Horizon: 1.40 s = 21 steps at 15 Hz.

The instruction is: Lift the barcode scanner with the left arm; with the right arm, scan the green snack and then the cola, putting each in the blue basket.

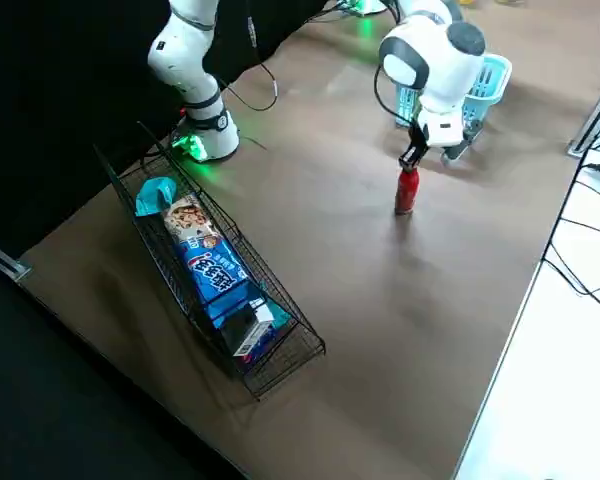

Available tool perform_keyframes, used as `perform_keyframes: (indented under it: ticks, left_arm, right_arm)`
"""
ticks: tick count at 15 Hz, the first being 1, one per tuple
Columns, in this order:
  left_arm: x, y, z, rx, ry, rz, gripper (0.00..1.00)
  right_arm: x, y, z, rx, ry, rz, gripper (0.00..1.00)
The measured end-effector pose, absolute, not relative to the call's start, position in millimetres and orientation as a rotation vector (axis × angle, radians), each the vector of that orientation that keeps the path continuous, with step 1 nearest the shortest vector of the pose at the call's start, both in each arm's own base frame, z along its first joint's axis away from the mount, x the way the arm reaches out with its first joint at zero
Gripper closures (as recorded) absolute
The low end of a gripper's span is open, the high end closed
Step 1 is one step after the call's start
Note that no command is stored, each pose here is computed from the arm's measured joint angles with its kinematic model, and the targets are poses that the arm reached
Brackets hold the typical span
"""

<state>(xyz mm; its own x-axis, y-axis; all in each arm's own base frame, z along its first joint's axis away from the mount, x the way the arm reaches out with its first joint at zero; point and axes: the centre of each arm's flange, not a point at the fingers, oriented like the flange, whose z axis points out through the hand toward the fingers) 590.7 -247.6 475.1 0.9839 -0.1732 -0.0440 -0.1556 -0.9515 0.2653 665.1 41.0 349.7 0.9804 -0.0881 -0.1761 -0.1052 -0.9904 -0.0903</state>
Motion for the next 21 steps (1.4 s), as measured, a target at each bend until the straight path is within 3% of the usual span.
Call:
perform_keyframes:
  ticks: [6,13,21]
  left_arm:
    - [587.8,-261.4,488.1,2.838,-0.346,-0.058,0.63]
    - [573.2,-293.1,502.9,2.563,-0.206,-0.194,0.63]
    - [561.6,-291.8,506.7,2.332,-0.117,-0.453,0.63]
  right_arm:
    - [654.2,81.2,439.9,-2.970,-0.123,0.229,0.67]
    - [626.4,204.3,510.1,-2.727,-0.366,0.156,0.67]
    - [605.2,274.8,539.4,-2.585,-0.514,0.112,0.67]
